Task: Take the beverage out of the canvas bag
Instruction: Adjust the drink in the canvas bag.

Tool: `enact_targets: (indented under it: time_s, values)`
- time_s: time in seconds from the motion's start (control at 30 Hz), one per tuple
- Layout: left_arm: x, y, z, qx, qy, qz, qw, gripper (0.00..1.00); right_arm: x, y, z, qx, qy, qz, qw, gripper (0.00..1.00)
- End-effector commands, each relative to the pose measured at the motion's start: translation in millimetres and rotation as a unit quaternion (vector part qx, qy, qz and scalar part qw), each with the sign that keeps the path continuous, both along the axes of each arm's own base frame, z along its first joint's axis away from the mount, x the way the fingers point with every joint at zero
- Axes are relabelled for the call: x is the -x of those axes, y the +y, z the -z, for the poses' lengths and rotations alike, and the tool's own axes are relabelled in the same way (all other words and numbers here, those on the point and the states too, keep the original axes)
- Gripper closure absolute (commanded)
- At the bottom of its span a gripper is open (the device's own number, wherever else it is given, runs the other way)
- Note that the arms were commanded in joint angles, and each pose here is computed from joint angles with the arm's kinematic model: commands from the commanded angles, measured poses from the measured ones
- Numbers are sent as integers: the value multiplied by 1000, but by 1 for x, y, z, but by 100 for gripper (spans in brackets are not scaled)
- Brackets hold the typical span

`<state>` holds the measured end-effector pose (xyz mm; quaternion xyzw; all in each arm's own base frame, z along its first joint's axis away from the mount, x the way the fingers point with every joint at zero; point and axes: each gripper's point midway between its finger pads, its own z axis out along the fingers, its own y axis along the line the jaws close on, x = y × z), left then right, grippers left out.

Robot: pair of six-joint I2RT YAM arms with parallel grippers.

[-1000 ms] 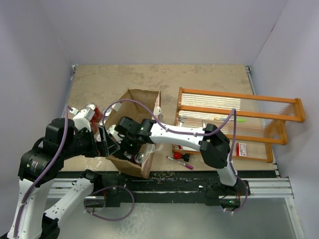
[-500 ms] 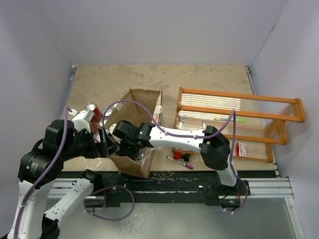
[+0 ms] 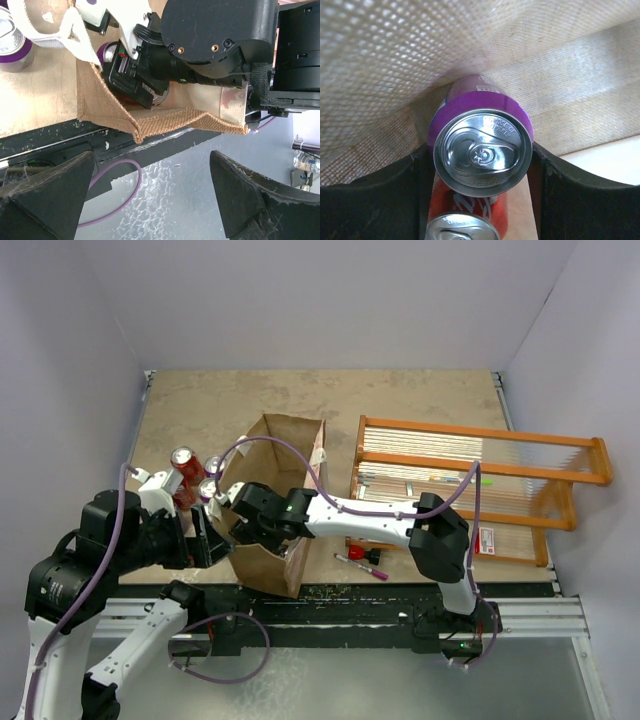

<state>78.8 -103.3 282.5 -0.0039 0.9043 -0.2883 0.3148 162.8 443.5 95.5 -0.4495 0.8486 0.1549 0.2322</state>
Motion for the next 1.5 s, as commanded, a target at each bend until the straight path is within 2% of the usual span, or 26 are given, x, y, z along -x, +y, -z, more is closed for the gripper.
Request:
enact_targets:
  time_s: [0.0, 0.2, 0.5, 0.77, 1.0, 1.27, 1.47]
  values:
    - [6, 0, -14, 16, -14, -1, 1000, 1, -27, 1, -48, -43, -68, 33, 996, 100]
    - [9, 1, -14, 18, -14, -2, 1000, 1, -54, -5, -66, -47, -109, 50, 992, 100]
    - [6, -1, -17, 21, -15, -4, 1000, 1, -78, -4, -133, -134, -143, 65, 979, 100]
    - [-3, -5, -18, 24, -15, -3, 1000, 1, -96, -21, -162, -160, -164, 86, 969, 100]
    - [-8, -10, -22, 31, -12, 0, 999, 1, -133, -32, -156, -148, -190, 110, 964, 100]
    - [-8, -10, -23, 34, -6, -8, 999, 1, -152, -16, -113, -107, -204, 83, 970, 100]
    - [-11, -9, -25, 30, 3, -16, 999, 1, -162, -22, -79, -49, -216, 75, 972, 100]
